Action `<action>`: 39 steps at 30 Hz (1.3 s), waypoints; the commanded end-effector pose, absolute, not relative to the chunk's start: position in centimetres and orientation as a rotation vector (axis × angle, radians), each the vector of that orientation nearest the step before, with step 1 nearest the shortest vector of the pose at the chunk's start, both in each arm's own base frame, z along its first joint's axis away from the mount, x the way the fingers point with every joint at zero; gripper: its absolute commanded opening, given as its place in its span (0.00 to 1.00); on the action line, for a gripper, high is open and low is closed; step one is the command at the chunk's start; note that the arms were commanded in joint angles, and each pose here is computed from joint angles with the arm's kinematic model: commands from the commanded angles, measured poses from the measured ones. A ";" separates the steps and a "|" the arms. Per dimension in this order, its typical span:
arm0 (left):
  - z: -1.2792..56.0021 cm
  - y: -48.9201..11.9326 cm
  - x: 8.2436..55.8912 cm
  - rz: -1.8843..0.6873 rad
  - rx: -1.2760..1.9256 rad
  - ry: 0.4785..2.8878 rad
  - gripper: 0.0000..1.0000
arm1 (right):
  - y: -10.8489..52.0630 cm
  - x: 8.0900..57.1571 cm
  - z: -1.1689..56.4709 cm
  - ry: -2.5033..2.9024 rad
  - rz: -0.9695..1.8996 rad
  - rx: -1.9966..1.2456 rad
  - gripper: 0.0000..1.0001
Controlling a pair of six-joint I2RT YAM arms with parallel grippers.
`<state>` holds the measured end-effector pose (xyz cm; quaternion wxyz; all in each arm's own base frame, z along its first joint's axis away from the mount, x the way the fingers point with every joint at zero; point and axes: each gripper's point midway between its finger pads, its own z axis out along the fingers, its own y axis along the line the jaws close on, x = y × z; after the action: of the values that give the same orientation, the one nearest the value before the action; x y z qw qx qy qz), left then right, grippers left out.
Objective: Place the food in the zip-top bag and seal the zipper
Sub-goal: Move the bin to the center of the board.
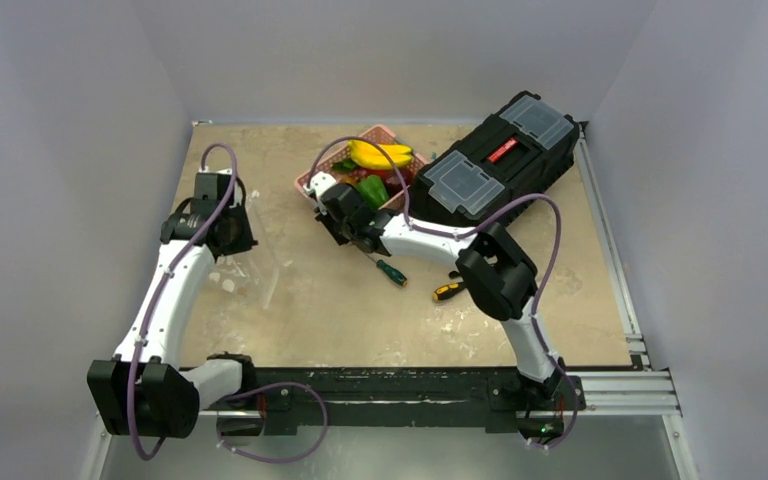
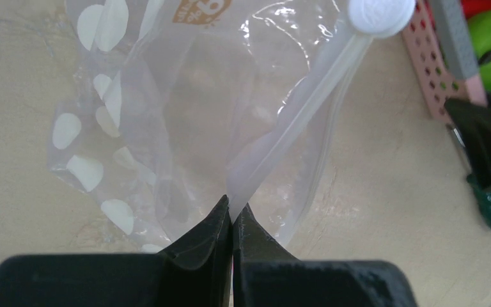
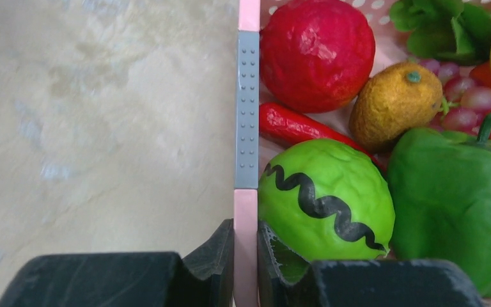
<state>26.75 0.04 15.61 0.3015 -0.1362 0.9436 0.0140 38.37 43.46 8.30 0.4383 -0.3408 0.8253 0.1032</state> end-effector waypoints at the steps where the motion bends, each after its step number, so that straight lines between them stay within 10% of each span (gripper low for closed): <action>1: 19.5 0.5 29.5 0.036 -0.403 2.408 0.00 | 43.4 34.3 8.5 2.098 0.381 -0.894 0.12; 12: 17.5 -0.9 30.5 -0.039 -0.255 2.480 0.00 | 43.6 27.7 8.9 2.170 0.559 -0.909 0.15; 39: 16.5 -4.6 29.5 -0.266 -0.219 2.503 0.00 | 40.8 37.7 18.7 1.998 0.274 -0.618 0.87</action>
<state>29.05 -3.79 16.07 0.2888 -0.0872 0.9495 -0.0859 34.96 42.11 18.44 0.4711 -0.2571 0.8274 0.1654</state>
